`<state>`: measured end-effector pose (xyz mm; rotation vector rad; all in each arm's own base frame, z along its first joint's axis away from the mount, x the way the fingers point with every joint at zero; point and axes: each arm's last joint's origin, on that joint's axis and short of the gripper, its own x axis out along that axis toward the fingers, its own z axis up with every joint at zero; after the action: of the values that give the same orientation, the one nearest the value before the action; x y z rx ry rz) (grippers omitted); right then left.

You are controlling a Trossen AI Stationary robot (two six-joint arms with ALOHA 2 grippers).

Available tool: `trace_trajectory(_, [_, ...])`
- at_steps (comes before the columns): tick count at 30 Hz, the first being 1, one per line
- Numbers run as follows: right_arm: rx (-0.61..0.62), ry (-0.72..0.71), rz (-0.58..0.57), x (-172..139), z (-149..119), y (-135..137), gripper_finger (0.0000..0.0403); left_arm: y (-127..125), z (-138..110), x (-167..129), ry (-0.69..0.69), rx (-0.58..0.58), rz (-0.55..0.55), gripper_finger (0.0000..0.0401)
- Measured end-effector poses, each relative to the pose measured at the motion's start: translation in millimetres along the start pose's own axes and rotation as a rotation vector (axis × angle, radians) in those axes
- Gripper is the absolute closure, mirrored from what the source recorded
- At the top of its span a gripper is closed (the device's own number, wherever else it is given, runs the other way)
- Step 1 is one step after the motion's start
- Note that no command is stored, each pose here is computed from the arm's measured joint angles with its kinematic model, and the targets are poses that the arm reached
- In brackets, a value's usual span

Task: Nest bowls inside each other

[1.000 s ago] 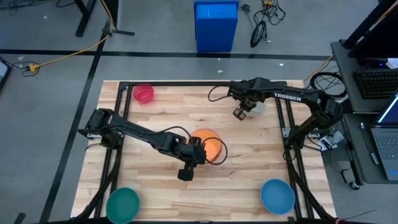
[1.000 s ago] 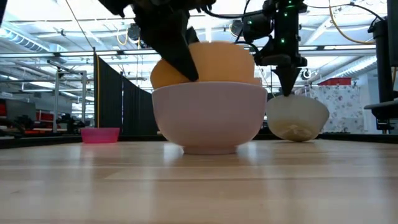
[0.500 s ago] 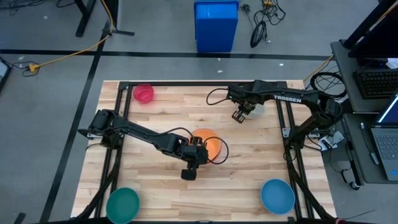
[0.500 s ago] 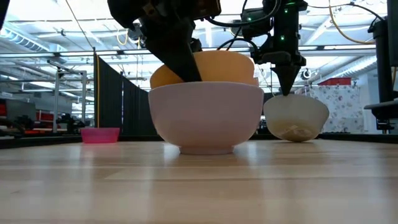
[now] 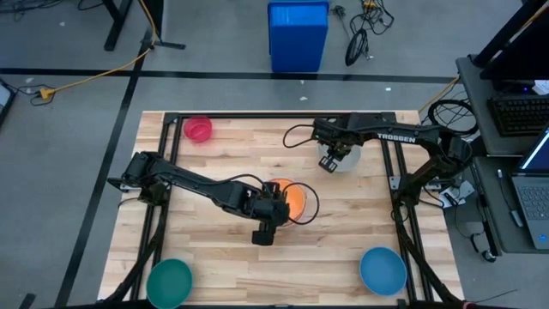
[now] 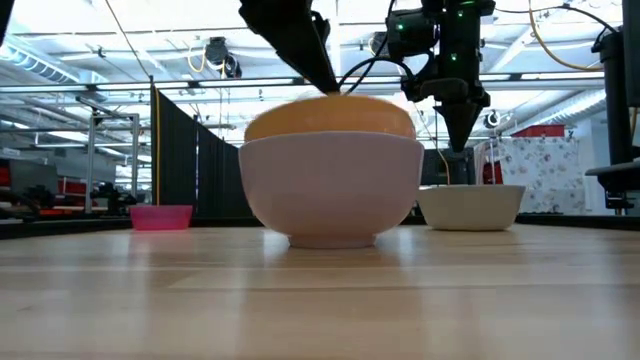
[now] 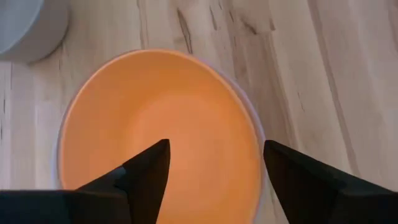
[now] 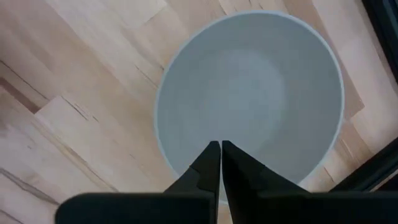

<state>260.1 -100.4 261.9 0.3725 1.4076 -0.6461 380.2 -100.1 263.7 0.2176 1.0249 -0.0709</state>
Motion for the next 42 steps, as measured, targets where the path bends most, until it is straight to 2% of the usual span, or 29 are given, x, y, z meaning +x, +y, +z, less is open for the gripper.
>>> trace_trajectory(5, [-0.005, 0.014, 0.065, 0.3, -2.5, 8.2, 0.0402, 0.2, -4.4, -0.1, 0.045, -0.001, 0.001, 0.0151])
trace_trajectory(8, [-0.029, 0.051, 0.064, 10.3, -11.5, 16.3, 0.0387, 0.4, -9.9, -2.1, 0.1, -0.042, 0.004, 0.0151])
trace_trajectory(14, [-0.074, 0.082, 0.054, 44.7, -27.5, 22.6, 0.0297, -3.0, -20.9, -26.9, 0.17, -0.109, 0.015, 0.0151])
trace_trajectory(18, [-0.082, 0.044, 0.031, 60.1, -31.0, 23.1, 0.0239, -7.7, -21.4, -52.5, 0.112, -0.116, 0.007, 0.0151])
trace_trajectory(22, [-0.094, 0.034, 0.036, 65.2, -32.0, 22.7, 0.0215, -11.4, -22.1, -74.1, 0.05, -0.106, 0.007, 0.0151])
trace_trajectory(26, [-0.096, 0.036, 0.036, 69.9, -33.4, 20.5, 0.0243, -11.9, -24.3, -95.0, -0.006, -0.153, 0.021, 0.0151])
trace_trajectory(33, [-0.096, 0.035, 0.037, 71.7, -33.9, 19.9, 0.0387, -22.2, -38.8, -120.0, 0.023, -0.26, 0.023, 0.0151])
trace_trajectory(38, [-0.103, 0.015, 0.043, 64.0, -29.5, 22.8, 0.04, -31.7, -55.0, -128.9, 0.113, -0.38, 0.101, 0.0155])
trace_trajectory(42, [-0.155, -0.061, 0.079, 37.6, -22.7, 34.8, 0.0402, -41.0, -67.6, -130.9, 0.16, -0.444, 0.187, 0.0166])
